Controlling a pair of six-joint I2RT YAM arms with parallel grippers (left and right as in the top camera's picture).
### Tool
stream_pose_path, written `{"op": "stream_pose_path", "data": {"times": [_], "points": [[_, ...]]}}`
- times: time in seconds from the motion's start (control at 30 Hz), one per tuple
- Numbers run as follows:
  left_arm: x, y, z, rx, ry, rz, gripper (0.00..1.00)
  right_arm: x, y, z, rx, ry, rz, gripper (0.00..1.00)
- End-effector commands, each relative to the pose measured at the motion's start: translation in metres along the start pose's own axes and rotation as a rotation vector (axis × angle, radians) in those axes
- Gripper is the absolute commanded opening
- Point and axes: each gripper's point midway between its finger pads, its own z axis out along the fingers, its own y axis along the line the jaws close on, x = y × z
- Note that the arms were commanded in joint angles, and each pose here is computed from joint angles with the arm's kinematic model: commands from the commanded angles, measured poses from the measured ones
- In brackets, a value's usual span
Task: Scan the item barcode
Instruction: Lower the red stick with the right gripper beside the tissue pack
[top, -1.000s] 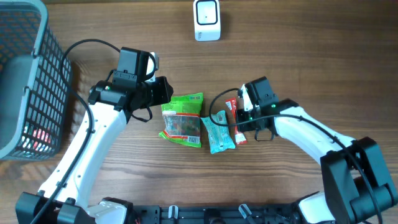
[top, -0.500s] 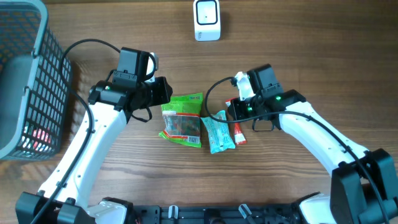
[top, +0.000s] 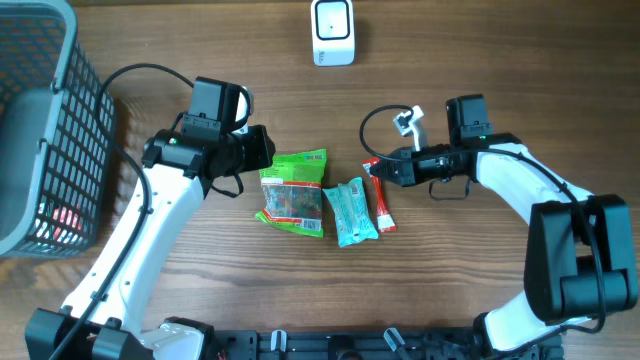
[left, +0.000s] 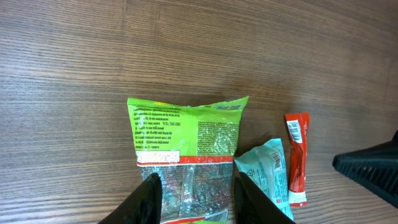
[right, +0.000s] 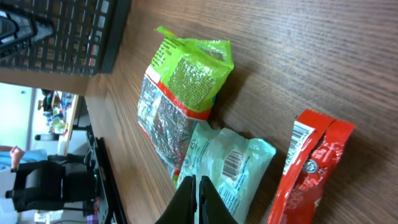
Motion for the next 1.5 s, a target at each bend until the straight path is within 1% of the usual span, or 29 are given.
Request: {"op": "stream_pose_path", "data": {"times": [0.0,0.17,0.27,0.37,0.4,0.43,0.47,0.53,0.57,0.6,0.63,0.67,0.8,0.9,1.07,1.13,1.23,1.3,1.33,1.37,1.4,1.47], "points": [[0.000,0.002,0.002,-0.017,-0.001,0.017,0.35,0.017,-0.017,0.012,0.039,0.053,0.021,0.04],[0.000,0.002,0.002,-0.017,-0.001,0.017,0.36,0.045,-0.066,0.029,0.163,0.107,0.074,0.04],[0.000,0.002,0.002,-0.017,-0.001,0.017,0.36,0.055,-0.079,0.039,0.136,0.125,0.116,0.04],[0.000,0.002,0.002,-0.017,-0.001,0.017,0.36,0.053,-0.083,0.031,0.141,0.113,0.148,0.04],[0.000,0.002,0.002,-0.017,-0.001,0.017,0.36,0.047,-0.075,0.027,0.116,0.103,0.142,0.04],[0.000,0.002,0.002,-0.017,-0.001,0.017,0.36,0.031,-0.054,0.021,0.044,0.077,0.130,0.06],[0.000,0.002,0.002,-0.017,-0.001,0.017,0.37,0.006,-0.019,0.008,-0.059,0.031,0.089,0.07],[0.000,0.002,0.002,-0.017,-0.001,0.017,0.38,-0.009,0.001,-0.007,-0.052,0.004,0.052,0.08],[0.000,0.002,0.002,-0.017,-0.001,0.017,0.38,-0.010,0.004,-0.013,-0.008,-0.001,0.043,0.09],[0.000,0.002,0.002,-0.017,-0.001,0.017,0.38,-0.007,-0.004,-0.017,0.072,0.009,0.065,0.09],[-0.001,0.002,0.002,-0.018,-0.002,0.017,0.38,0.000,-0.018,-0.020,0.165,0.033,0.087,0.06],[-0.001,0.002,0.002,-0.018,-0.002,0.017,0.38,0.004,-0.025,-0.020,0.198,0.047,0.099,0.04],[0.000,0.003,0.002,-0.018,-0.001,0.017,0.39,0.031,-0.044,-0.019,0.223,0.090,0.204,0.04],[-0.001,0.004,0.002,-0.027,-0.005,0.017,0.39,0.041,-0.060,-0.029,0.236,0.069,0.271,0.04],[-0.003,0.008,0.002,-0.048,-0.014,0.017,0.39,0.058,-0.074,-0.025,0.247,0.045,0.285,0.04],[-0.003,0.008,0.002,-0.048,-0.014,0.017,0.39,0.074,-0.097,-0.023,0.350,0.019,0.346,0.04],[-0.003,0.008,0.002,-0.048,-0.015,0.017,0.39,0.087,-0.111,-0.019,0.396,-0.026,0.397,0.04],[-0.003,0.008,0.002,-0.048,-0.015,0.017,0.39,0.098,-0.125,-0.024,0.487,-0.014,0.421,0.04],[-0.003,0.008,0.002,-0.048,-0.015,0.017,0.39,0.097,-0.126,-0.025,0.498,-0.019,0.424,0.04],[-0.003,0.008,0.002,-0.048,-0.015,0.017,0.39,0.093,-0.123,-0.024,0.476,-0.027,0.429,0.04],[-0.003,0.008,0.002,-0.048,-0.015,0.017,0.39,0.079,-0.099,-0.015,0.324,-0.034,0.394,0.04],[-0.003,0.008,0.002,-0.048,-0.014,0.017,0.39,0.066,-0.068,-0.006,0.142,-0.044,0.347,0.04]]}}
